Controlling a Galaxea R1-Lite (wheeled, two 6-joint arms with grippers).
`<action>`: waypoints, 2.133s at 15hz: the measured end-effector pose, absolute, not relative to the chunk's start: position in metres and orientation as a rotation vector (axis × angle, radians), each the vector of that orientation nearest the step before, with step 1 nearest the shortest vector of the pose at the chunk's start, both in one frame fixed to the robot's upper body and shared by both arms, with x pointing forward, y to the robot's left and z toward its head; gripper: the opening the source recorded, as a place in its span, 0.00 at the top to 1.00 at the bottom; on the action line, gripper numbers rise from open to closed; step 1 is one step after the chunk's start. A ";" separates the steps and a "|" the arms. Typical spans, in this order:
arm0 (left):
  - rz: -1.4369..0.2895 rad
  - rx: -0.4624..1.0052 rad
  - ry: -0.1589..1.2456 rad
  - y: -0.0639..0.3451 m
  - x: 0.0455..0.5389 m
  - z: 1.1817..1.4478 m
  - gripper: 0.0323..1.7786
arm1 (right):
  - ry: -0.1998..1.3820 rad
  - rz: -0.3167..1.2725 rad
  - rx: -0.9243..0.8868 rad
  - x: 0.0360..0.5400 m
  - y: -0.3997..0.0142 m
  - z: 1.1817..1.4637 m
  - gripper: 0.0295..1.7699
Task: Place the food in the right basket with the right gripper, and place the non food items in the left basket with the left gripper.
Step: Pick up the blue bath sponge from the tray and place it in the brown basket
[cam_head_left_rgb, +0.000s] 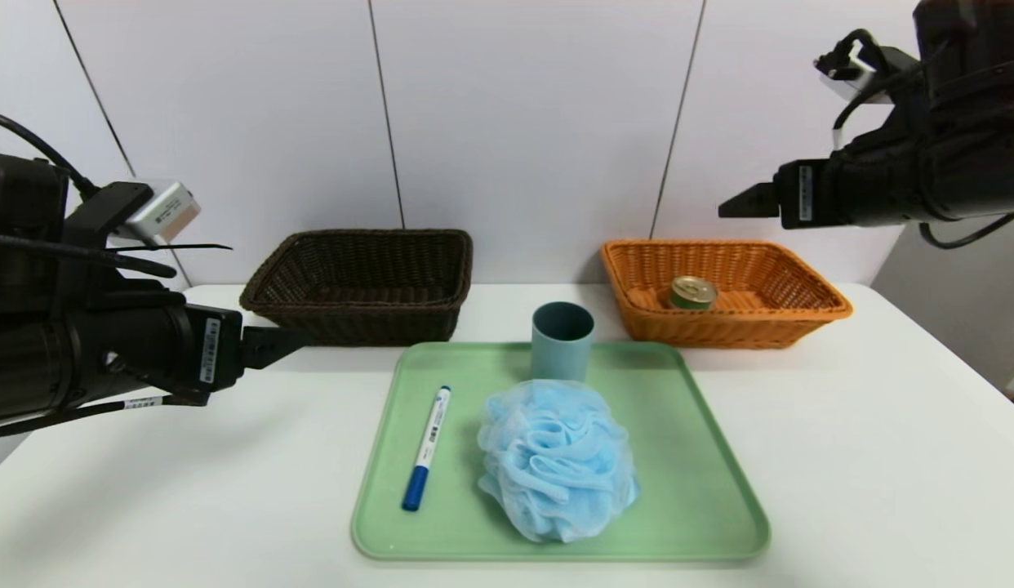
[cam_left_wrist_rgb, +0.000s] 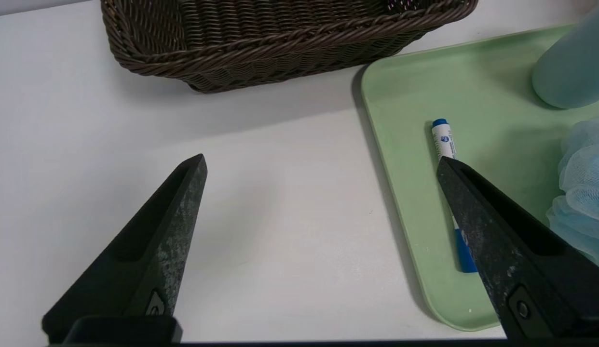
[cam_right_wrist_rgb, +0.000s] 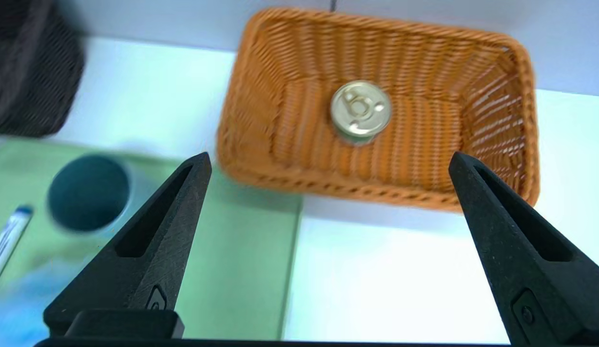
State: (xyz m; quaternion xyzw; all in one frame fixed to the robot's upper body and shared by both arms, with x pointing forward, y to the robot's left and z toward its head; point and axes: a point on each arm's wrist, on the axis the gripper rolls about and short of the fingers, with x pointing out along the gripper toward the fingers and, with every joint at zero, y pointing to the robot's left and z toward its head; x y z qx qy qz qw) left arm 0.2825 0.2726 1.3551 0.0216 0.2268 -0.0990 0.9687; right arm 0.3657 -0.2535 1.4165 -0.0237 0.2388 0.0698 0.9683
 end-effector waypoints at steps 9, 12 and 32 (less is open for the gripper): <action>-0.172 0.040 0.473 0.278 0.265 1.357 0.05 | 0.527 0.268 -0.093 0.287 -0.246 1.387 0.04; -0.184 0.045 0.481 0.277 0.263 1.356 0.05 | 0.466 0.280 -0.090 0.285 -0.240 1.380 0.04; -0.200 0.033 0.485 0.277 0.251 1.356 0.05 | 1.094 0.237 0.089 0.280 -0.105 1.395 0.04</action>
